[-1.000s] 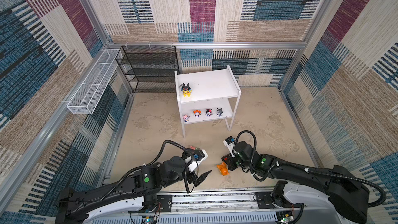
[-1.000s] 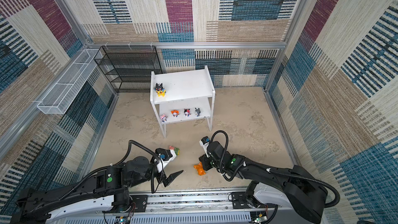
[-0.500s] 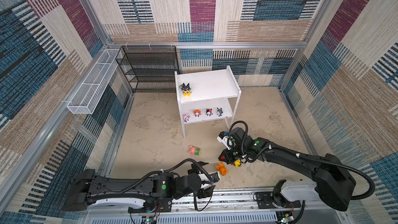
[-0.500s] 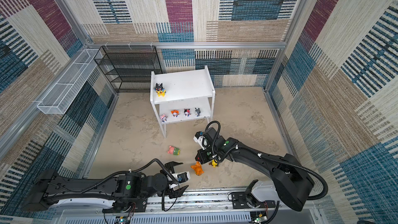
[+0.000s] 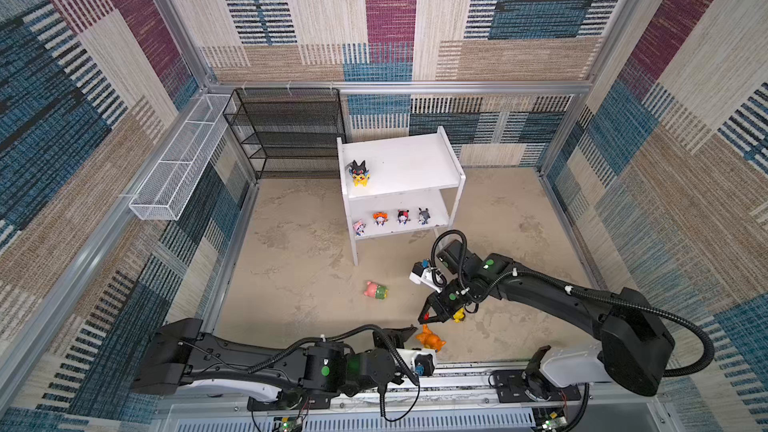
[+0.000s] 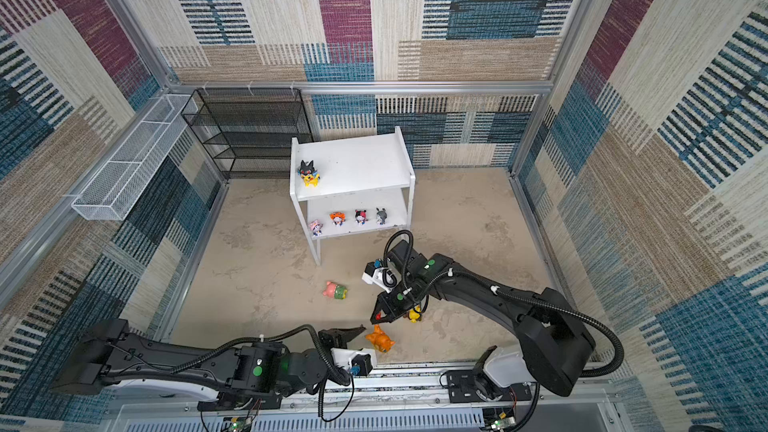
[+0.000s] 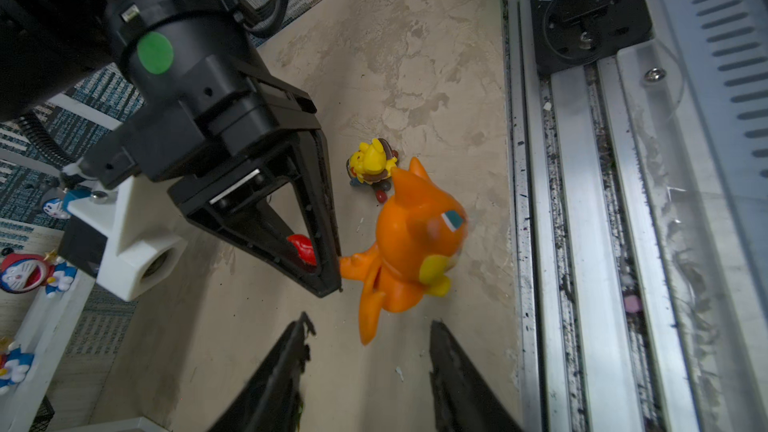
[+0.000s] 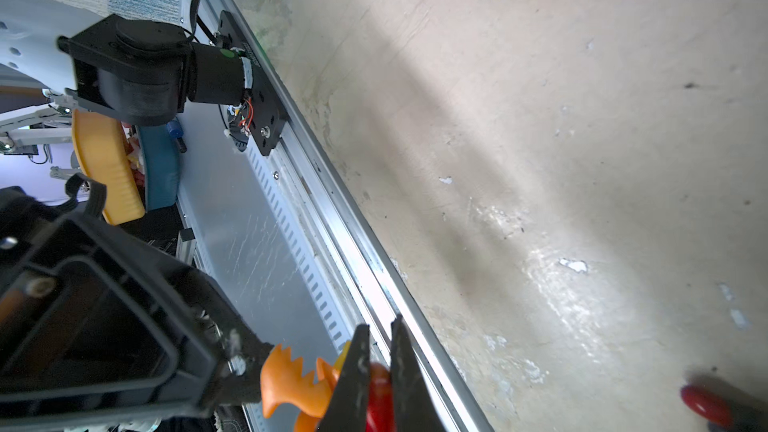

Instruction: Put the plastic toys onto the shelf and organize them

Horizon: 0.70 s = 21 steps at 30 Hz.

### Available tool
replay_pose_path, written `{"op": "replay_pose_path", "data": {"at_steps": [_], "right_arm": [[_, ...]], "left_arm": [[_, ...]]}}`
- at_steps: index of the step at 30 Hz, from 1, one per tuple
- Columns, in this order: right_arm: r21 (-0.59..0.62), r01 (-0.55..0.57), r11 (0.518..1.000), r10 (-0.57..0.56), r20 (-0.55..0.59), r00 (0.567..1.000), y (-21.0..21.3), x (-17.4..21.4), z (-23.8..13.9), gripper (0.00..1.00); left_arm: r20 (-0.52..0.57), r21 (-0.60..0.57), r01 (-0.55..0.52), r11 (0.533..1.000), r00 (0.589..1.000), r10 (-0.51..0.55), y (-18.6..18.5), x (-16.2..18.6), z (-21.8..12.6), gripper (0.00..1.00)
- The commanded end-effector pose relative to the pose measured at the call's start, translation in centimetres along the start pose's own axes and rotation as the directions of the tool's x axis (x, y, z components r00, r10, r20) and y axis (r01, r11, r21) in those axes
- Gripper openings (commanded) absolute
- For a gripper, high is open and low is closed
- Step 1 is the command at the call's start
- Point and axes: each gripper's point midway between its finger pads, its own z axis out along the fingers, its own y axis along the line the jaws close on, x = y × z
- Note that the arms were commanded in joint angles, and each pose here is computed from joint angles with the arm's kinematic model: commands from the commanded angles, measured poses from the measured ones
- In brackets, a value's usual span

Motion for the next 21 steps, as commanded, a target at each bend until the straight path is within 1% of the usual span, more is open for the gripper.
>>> {"op": "replay_pose_path", "data": {"at_steps": [1,4,7,8,9,11,13,15,18,21], "right_arm": [[-0.032,0.014,0.999,-0.014,-0.019,1.0,0.7,0.2,0.0,0.08],[-0.047,0.014,0.999,-0.015,-0.019,1.0,0.9,0.1,-0.1,0.08],[-0.051,0.02,0.998,-0.021,-0.023,1.0,1.1,0.1,-0.2,0.08],[-0.052,0.021,0.998,-0.022,-0.02,1.0,1.2,0.0,-0.2,0.08],[-0.057,0.019,0.998,-0.02,-0.022,1.0,1.2,0.0,-0.2,0.08],[-0.068,0.018,0.998,-0.02,-0.023,1.0,1.3,0.0,-0.1,0.08],[-0.076,0.017,0.997,-0.019,-0.026,0.999,1.4,0.1,0.0,0.08],[-0.079,0.018,0.997,-0.02,-0.029,0.999,1.4,0.1,0.0,0.08],[-0.093,0.025,0.995,-0.027,-0.02,0.999,1.7,-0.2,0.0,0.1],[-0.104,0.027,0.994,-0.029,-0.018,0.999,1.7,-0.3,0.2,0.12]], "left_arm": [[0.01,-0.024,-0.02,1.0,1.0,0.021,0.5,-0.7,0.2,0.38],[0.0,-0.027,-0.027,0.999,1.0,0.027,0.5,-0.6,0.4,0.36],[-0.009,-0.04,-0.032,0.999,0.999,0.031,0.6,-0.4,0.5,0.29],[-0.006,-0.044,-0.032,0.999,0.999,0.032,0.7,-0.4,0.5,0.25],[-0.004,-0.047,-0.034,0.998,0.999,0.034,0.7,-0.4,0.5,0.22],[-0.004,-0.05,-0.041,0.998,0.999,0.041,0.7,-0.4,0.6,0.22],[-0.008,-0.064,-0.048,0.997,0.999,0.047,0.9,-0.4,0.7,0.13],[-0.006,-0.07,-0.052,0.996,0.999,0.051,1.0,-0.5,0.6,0.1],[0.008,-0.071,-0.052,0.996,0.999,0.053,1.0,-0.7,0.6,0.0],[0.013,-0.063,-0.054,0.997,0.998,0.055,0.9,-0.7,0.6,0.0]]}}
